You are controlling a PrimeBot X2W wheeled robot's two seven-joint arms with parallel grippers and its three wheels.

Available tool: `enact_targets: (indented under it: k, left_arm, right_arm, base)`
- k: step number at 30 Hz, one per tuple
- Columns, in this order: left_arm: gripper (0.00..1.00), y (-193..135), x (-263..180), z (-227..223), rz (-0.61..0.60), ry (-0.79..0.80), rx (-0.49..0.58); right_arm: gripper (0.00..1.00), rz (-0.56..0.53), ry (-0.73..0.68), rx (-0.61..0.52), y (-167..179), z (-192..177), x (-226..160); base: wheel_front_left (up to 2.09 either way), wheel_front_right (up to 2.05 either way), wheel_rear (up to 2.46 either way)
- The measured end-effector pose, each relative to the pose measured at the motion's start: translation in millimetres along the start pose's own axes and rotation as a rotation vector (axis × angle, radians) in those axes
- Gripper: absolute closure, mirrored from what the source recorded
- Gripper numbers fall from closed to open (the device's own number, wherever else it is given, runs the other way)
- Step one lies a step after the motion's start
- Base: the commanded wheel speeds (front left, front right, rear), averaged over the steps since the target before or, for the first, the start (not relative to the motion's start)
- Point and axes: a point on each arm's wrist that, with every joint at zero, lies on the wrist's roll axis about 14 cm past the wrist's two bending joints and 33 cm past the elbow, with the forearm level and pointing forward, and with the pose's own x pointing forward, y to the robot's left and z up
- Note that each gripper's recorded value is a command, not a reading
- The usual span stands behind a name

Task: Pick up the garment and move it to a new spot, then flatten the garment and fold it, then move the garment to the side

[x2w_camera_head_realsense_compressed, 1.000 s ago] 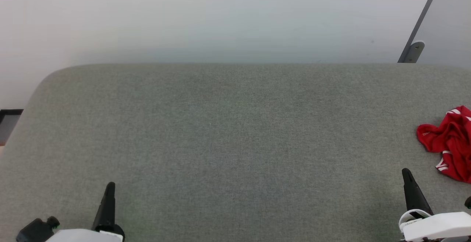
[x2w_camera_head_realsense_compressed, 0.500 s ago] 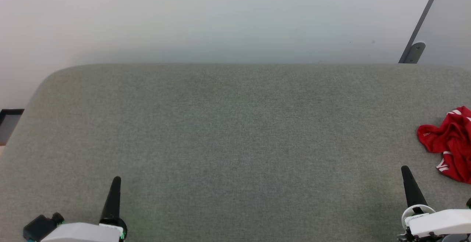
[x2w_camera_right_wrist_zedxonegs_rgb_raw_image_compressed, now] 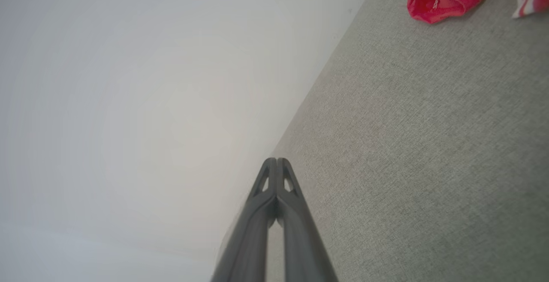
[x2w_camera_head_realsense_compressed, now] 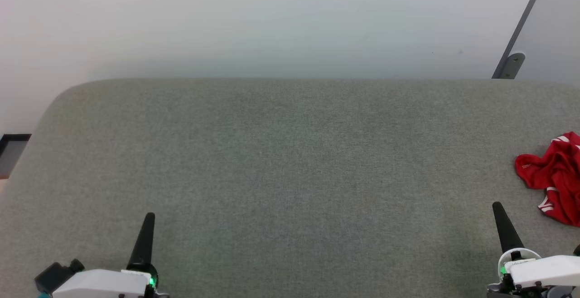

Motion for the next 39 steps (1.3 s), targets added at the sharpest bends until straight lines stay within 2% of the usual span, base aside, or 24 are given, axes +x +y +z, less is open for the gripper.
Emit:
enact_targets:
  k: [39]
  left_arm:
    - [1.0, -18, 10, -11, -0.047, 0.028, -0.29]
  right_arm:
    - [1.0, 0.035, 0.017, 0.347, 11, -3, 8]
  base:
    - [0.0, 0.0, 0.0]
